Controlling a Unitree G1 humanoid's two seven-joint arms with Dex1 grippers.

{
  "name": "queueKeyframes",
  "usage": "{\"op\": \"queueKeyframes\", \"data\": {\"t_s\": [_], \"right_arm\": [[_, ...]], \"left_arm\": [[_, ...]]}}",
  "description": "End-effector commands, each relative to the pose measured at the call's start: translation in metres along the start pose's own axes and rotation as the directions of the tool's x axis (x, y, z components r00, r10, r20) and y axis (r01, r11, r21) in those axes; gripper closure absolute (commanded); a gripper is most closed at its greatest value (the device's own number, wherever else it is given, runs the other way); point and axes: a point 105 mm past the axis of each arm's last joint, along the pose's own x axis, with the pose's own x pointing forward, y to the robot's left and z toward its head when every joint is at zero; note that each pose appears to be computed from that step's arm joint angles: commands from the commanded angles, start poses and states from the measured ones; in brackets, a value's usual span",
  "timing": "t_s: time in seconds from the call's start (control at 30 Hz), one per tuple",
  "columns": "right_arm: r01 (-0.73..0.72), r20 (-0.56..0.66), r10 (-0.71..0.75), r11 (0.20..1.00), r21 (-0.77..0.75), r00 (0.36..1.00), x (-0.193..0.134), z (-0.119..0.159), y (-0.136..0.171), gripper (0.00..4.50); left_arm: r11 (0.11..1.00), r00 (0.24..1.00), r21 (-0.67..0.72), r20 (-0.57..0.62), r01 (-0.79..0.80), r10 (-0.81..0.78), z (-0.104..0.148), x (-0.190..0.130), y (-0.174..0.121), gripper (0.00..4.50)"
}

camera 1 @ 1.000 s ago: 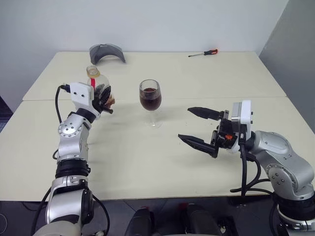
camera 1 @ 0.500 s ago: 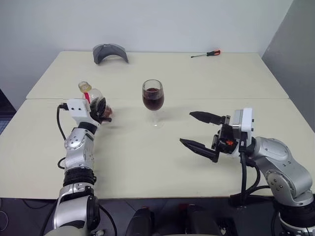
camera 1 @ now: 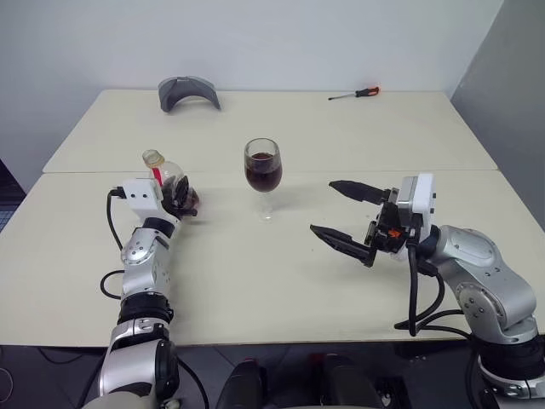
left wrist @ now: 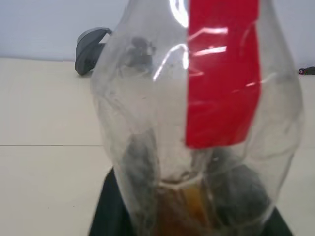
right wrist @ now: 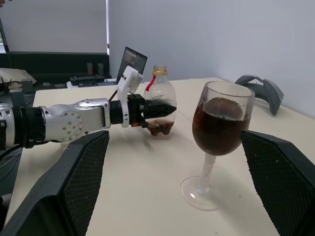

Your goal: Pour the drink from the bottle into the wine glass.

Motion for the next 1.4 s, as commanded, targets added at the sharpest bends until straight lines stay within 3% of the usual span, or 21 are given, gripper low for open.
{"op": "queueKeyframes", "data": {"t_s": [0.03,0.23,0.47,0.67,0.73,0.87,1.03,1.13,1.23,1.4], "right_arm": [[0.002,0.029,-0.001,0.999,-0.038,1.0,0.002,0.011,-0.001,0.0],[0.007,0.029,-0.006,0.999,-0.036,1.0,0.003,0.011,-0.004,0.0],[0.025,0.014,-0.025,0.999,-0.021,1.0,-0.001,0.008,-0.002,0.0],[0.078,-0.017,-0.078,0.997,-0.014,0.997,-0.015,0.003,-0.003,0.0],[0.171,-0.05,-0.172,0.985,-0.016,0.984,-0.026,-0.002,-0.012,0.0],[0.525,-0.162,-0.52,0.851,-0.013,0.839,-0.059,-0.024,-0.049,0.0],[0.73,-0.272,-0.714,0.681,-0.056,0.645,-0.089,-0.054,-0.056,0.0],[0.789,-0.293,-0.764,0.612,-0.049,0.575,-0.1,-0.063,-0.049,0.0],[0.818,-0.295,-0.788,0.574,-0.034,0.541,-0.104,-0.065,-0.045,0.0],[0.826,-0.293,-0.791,0.564,-0.012,0.537,-0.103,-0.067,-0.037,0.0]], "left_arm": [[1.0,0.999,0.01,0.053,-0.007,0.006,0.014,-0.001,0.003,1.84],[0.999,0.998,0.007,0.043,-0.036,0.036,0.012,-0.01,0.011,0.02],[1.0,1.0,0.001,-0.014,-0.019,0.019,0.008,-0.045,-0.004,0.02],[0.998,0.998,0.062,-0.056,-0.022,0.026,0.024,-0.078,-0.019,0.02],[0.998,0.998,0.067,-0.054,-0.017,0.021,0.034,-0.089,-0.03,0.02],[0.999,0.995,0.029,-0.091,-0.04,0.042,0.038,-0.105,-0.053,0.02],[0.993,0.984,0.093,-0.156,-0.077,0.091,0.022,-0.116,-0.082,0.02],[0.989,0.974,0.107,-0.193,-0.098,0.117,0.009,-0.123,-0.093,0.02],[0.984,0.977,0.155,-0.182,-0.086,0.114,0.008,-0.126,-0.098,0.02],[0.963,0.972,0.242,-0.17,-0.117,0.161,0.008,-0.13,-0.094,0.02]]}}
